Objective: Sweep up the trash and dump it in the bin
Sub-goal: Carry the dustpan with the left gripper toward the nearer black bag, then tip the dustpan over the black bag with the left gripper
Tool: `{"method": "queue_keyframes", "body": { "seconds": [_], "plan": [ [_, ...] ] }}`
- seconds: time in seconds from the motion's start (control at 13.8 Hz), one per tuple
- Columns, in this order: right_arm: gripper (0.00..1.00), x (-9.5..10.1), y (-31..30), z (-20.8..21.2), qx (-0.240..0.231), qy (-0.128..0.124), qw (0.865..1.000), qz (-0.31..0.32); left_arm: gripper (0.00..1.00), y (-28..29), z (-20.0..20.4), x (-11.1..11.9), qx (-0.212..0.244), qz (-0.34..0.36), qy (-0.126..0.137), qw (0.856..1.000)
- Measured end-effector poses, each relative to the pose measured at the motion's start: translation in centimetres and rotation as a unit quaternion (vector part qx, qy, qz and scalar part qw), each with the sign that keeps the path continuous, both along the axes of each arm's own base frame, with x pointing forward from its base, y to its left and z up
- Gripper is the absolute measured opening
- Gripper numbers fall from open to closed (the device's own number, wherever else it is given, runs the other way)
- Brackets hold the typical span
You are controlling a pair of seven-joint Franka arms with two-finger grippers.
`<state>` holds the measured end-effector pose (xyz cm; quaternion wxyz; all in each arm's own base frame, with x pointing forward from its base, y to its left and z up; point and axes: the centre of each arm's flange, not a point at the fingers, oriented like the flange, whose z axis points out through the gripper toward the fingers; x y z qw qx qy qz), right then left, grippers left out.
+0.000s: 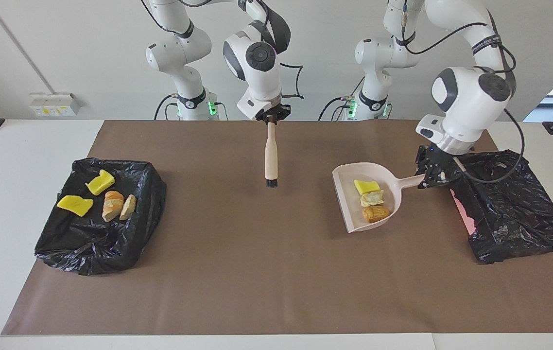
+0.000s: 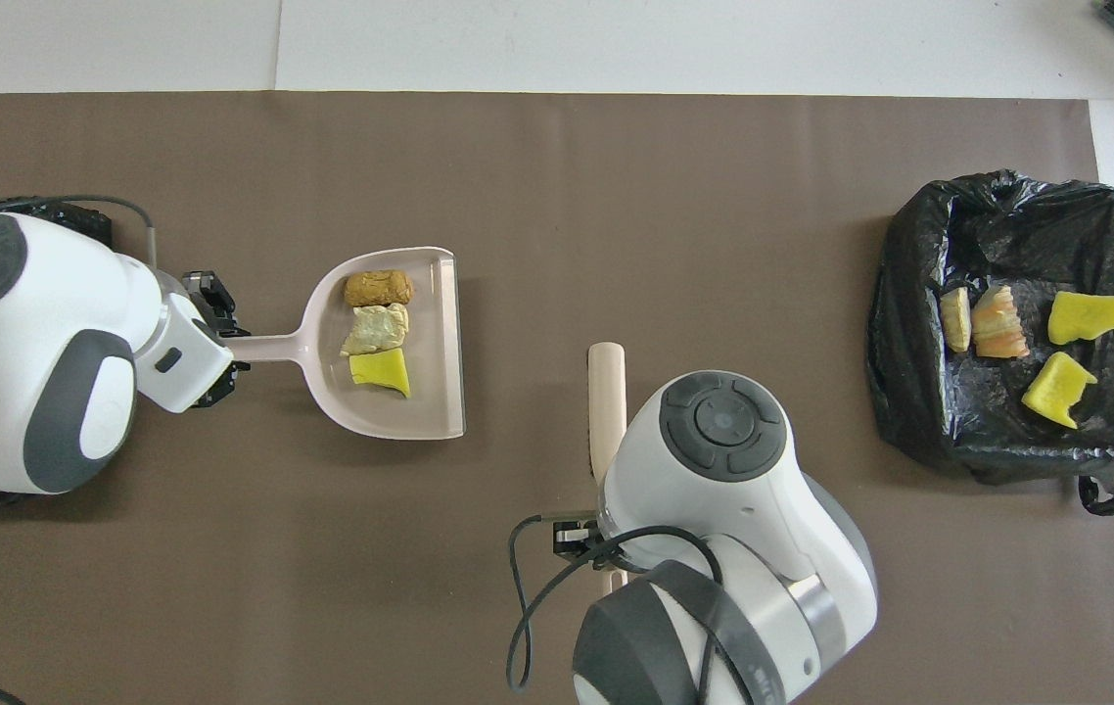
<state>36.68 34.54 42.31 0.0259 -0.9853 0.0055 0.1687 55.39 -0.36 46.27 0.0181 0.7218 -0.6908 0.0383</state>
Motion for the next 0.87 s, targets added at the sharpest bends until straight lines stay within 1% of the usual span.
{"method": "queue_keyframes", "body": {
  "seconds": [0.07,0.22,0.36,0.51,0.65,0.87],
  "plan": [
    [0.26,-1.5,0.7,-0.8,-0.004,0.000,1.000,0.007,0.33,2.7,1.2,-0.4,-0.004,0.008,0.001,1.000],
    [0.26,-3.6,1.8,-2.3,-0.008,-0.004,1.000,0.017,0.33,7.9,3.9,-1.3,-0.022,0.025,0.002,0.999],
    [0.26,-5.2,2.3,-4.2,-0.012,-0.010,1.000,0.017,0.33,13.8,5.9,-2.3,-0.054,0.052,-0.011,0.997],
    [0.26,-6.4,2.3,-6.2,-0.014,-0.016,1.000,0.017,0.33,19.1,6.6,-3.8,-0.066,0.072,-0.028,0.995],
    [0.26,-7.1,2.4,-7.5,-0.019,-0.013,1.000,0.002,0.33,23.0,7.1,-5.0,-0.060,0.105,-0.042,0.992],
    [0.26,-7.4,2.2,-8.5,-0.021,-0.004,1.000,-0.004,0.33,29.7,8.3,-7.3,-0.023,0.166,-0.087,0.982]
  ]
}}
